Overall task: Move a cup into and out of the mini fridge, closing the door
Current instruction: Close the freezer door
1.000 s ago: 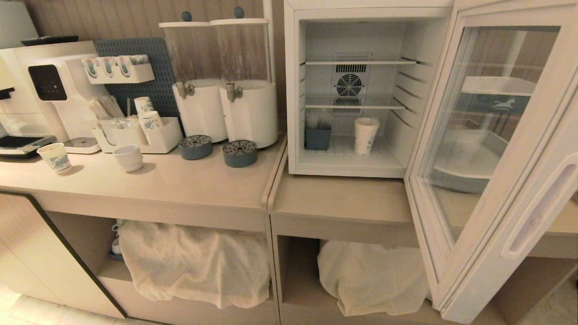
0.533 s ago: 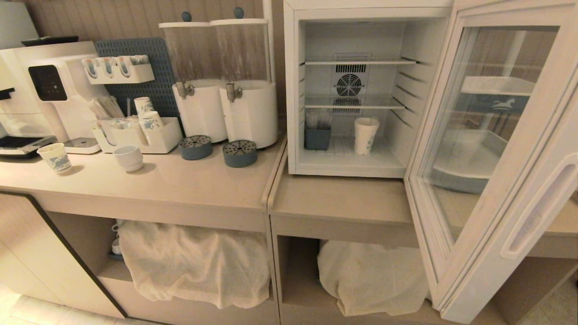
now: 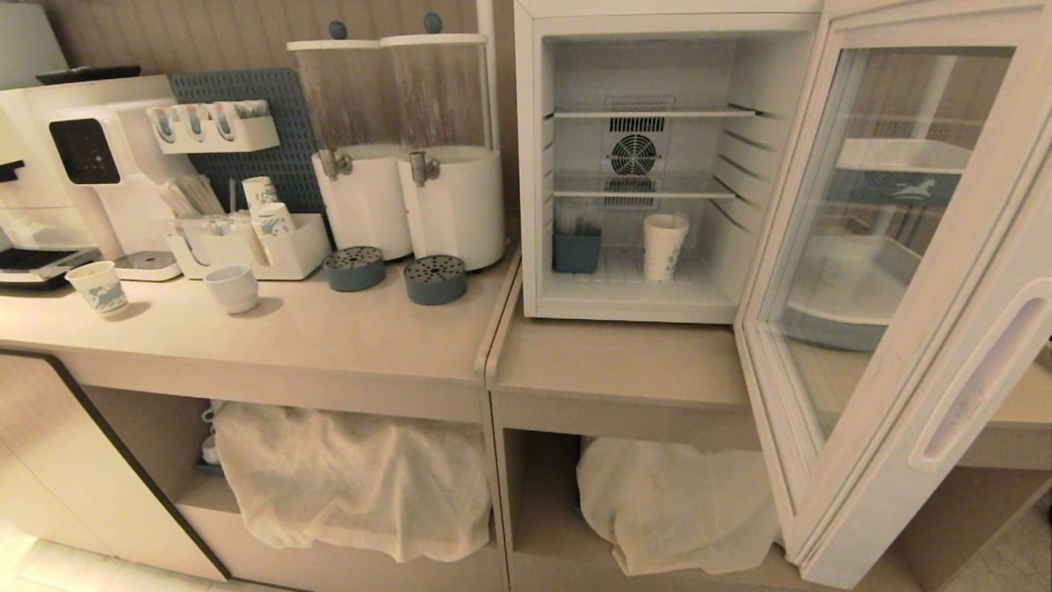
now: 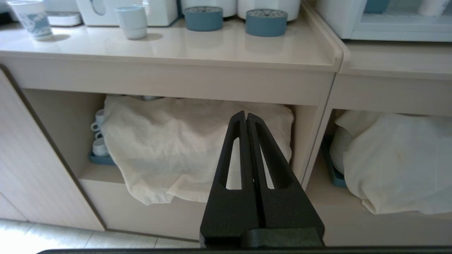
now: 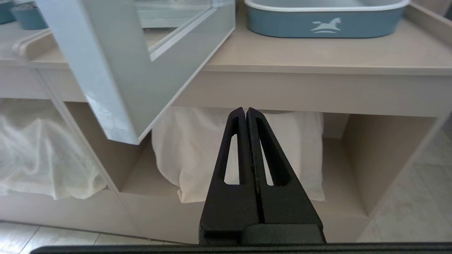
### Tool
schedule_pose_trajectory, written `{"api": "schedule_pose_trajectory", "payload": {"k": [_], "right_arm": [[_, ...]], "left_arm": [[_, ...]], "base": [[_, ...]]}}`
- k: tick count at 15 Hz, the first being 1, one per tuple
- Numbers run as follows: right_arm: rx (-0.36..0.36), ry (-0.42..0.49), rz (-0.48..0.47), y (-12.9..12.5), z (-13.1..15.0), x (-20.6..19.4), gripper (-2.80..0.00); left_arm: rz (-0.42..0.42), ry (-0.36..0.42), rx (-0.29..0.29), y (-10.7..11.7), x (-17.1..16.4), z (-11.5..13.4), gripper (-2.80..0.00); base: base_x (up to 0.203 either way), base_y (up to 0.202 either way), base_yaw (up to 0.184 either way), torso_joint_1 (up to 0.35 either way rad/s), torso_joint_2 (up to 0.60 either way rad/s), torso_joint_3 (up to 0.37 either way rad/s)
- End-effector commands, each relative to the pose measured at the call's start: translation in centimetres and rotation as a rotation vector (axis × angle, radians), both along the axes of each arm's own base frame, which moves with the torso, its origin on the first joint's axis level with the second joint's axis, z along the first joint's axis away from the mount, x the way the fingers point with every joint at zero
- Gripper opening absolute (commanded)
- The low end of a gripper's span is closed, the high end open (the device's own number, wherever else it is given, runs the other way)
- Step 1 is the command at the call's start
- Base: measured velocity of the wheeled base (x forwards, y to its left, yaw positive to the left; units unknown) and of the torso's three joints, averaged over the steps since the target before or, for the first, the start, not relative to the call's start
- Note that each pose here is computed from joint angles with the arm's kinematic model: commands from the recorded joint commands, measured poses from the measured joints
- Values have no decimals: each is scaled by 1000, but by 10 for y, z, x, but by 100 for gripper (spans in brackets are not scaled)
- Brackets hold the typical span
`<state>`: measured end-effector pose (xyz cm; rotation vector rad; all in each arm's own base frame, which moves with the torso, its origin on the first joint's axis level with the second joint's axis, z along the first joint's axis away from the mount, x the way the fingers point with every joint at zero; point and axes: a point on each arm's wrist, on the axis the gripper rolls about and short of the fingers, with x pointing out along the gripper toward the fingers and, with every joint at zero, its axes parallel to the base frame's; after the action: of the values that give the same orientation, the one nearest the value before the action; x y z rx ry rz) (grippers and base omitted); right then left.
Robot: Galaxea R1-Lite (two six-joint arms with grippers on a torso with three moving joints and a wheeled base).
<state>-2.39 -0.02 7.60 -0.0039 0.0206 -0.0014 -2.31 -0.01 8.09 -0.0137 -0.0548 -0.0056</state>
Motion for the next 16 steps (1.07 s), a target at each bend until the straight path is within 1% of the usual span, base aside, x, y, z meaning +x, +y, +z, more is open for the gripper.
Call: {"api": "schedule_pose_trajectory", "payload": {"k": [1,8,14,16], "right_arm": [[-1,-1,0,0,0,0,-280],[1,-1,0,0,0,0,-280],[-1,-1,0,0,0,0,-280],[1,-1,0,0,0,0,-280]], "left_arm": [[-1,18,0,0,1,-5,-280],[-1,18,0,0,1,-5,-280],[1,18,0,0,1,-5,-280],[-1,18,0,0,1,-5,-280]], "base": [[0,0,0,0,0,0],[0,0,0,0,0,0],[3,5,-102,1,4,-1],[0,0,0,0,0,0]]}}
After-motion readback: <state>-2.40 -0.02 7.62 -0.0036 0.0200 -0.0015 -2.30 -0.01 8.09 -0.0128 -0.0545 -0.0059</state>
